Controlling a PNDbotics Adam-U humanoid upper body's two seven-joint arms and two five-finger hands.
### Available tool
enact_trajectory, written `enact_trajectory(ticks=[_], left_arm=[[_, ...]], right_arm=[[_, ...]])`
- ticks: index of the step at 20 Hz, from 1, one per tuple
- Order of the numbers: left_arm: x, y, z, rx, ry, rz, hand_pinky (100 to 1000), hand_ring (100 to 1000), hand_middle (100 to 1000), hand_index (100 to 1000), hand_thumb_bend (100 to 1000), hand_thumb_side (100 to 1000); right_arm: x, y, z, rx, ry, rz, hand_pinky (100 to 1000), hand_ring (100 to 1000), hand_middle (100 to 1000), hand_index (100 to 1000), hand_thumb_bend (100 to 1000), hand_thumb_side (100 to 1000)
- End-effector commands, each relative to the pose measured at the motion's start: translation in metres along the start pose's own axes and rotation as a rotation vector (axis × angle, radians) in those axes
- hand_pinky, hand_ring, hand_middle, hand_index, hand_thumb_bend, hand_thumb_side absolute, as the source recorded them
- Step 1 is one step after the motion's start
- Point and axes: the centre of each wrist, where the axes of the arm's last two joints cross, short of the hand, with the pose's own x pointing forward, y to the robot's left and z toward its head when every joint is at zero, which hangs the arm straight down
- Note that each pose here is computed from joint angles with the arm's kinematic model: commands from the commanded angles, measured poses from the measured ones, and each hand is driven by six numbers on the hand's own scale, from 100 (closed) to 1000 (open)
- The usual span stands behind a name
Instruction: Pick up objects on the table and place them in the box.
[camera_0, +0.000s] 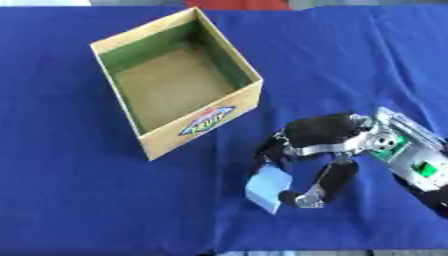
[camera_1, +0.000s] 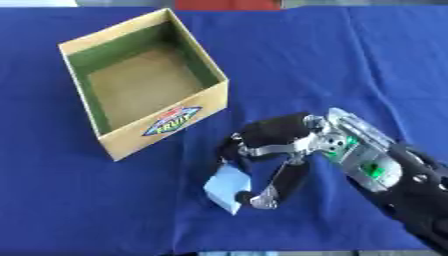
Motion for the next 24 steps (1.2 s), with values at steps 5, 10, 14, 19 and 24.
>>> enact_trajectory(ticks=[5, 10, 14, 19, 24], left_arm=[[0.005, 0.003, -0.007, 0.004, -0.029, -0.002, 755, 783, 687, 803, 414, 973], [0.004, 0.003, -0.007, 0.004, -0.030, -0.006, 755, 783, 688, 803, 415, 972], [0.004, 0.004, -0.007, 0.002, -0.030, -0.010, 755, 783, 689, 803, 415, 972], [0.004, 0.004, -0.007, -0.002, -0.031, -0.011, 755, 783, 689, 803, 416, 972], [0.004, 0.004, -0.007, -0.005, -0.030, -0.011, 755, 783, 689, 804, 416, 972]], right_arm=[[0.004, -0.016, 0.012, -0.067, 0.002, 0.031, 378, 476, 610, 595, 100, 339], [0.011, -0.033, 0.018, -0.127, 0.006, 0.052, 380, 476, 613, 597, 100, 334], [0.021, -0.061, 0.023, -0.167, 0.000, 0.087, 384, 478, 612, 600, 100, 319], [0.032, -0.100, 0.024, -0.204, -0.006, 0.154, 387, 479, 609, 602, 100, 287], [0.030, -0.132, 0.018, -0.256, 0.014, 0.168, 384, 478, 608, 601, 100, 287]])
